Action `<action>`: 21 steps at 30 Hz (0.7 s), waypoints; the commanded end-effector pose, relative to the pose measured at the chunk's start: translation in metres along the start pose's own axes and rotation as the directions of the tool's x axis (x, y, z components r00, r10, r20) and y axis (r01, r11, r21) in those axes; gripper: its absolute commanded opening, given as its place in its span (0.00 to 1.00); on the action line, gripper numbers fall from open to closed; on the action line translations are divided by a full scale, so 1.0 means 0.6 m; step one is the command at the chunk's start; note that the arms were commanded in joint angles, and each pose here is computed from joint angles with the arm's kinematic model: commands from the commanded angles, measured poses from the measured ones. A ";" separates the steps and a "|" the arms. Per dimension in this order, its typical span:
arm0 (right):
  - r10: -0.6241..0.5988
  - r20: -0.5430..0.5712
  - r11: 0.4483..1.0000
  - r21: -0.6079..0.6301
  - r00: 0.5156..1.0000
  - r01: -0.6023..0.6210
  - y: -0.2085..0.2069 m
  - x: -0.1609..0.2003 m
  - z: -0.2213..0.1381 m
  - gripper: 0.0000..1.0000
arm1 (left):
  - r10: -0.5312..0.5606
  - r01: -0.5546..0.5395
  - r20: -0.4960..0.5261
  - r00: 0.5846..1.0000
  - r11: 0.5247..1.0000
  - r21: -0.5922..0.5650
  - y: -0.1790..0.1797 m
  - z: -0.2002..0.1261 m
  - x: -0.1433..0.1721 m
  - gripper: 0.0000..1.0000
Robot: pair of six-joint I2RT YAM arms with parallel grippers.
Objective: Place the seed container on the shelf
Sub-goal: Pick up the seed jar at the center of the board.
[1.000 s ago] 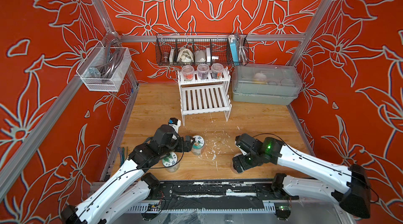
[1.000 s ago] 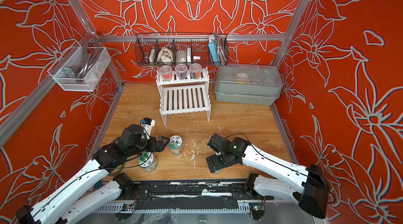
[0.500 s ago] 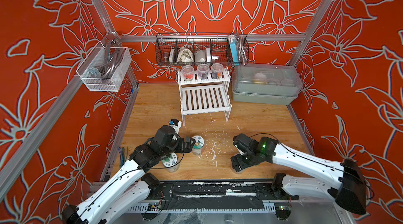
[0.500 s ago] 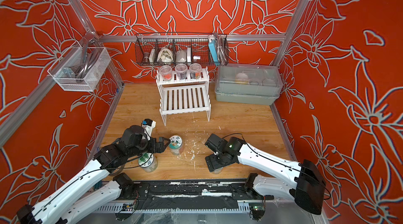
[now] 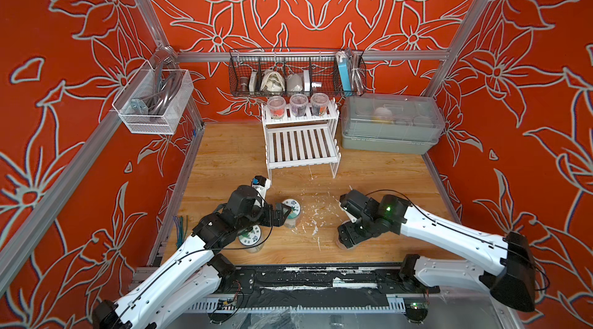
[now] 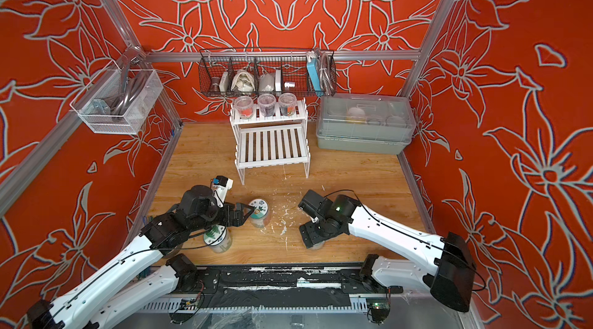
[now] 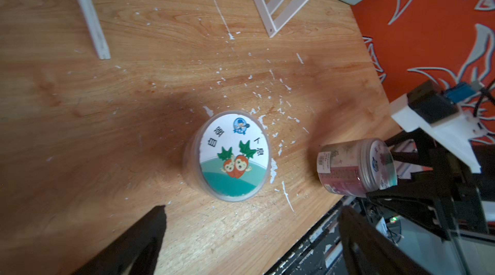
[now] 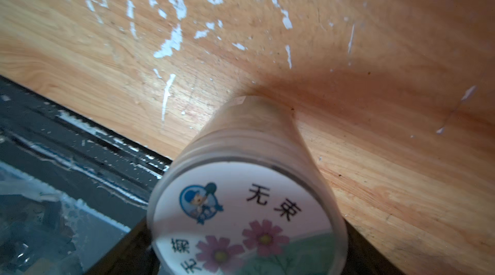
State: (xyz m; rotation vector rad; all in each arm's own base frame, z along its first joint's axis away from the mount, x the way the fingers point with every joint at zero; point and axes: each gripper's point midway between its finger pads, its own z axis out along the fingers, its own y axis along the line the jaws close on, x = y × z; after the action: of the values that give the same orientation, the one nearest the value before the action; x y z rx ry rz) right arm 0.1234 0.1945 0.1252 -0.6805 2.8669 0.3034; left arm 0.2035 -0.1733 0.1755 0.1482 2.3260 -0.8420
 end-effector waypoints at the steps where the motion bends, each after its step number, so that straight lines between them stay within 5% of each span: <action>1: -0.061 0.040 0.998 -0.026 0.997 0.062 0.009 -0.020 -0.058 0.71 | 0.090 -0.108 0.104 0.991 0.978 0.178 -0.061 -0.014 -0.035 0.99; 10: -0.164 0.078 0.977 -0.127 0.983 0.173 0.034 -0.059 -0.164 0.70 | 0.260 -0.329 0.222 0.940 0.863 0.384 -0.164 -0.033 -0.068 0.99; 17: -0.253 0.075 0.943 -0.205 0.965 0.263 0.056 -0.074 -0.208 0.70 | 0.482 -0.570 0.305 0.821 0.676 0.467 -0.255 -0.012 -0.020 0.99; 21: -0.291 0.084 0.920 -0.250 0.953 0.303 0.072 -0.074 -0.223 0.70 | 0.542 -0.618 0.306 0.783 0.621 0.481 -0.278 0.005 -0.002 0.99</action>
State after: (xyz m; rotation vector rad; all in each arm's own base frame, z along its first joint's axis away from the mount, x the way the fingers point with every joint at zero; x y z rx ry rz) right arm 0.1398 0.2185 0.2600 -1.0139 2.6768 0.5729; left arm 0.1537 -0.2956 0.2397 0.9510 1.8025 -1.1419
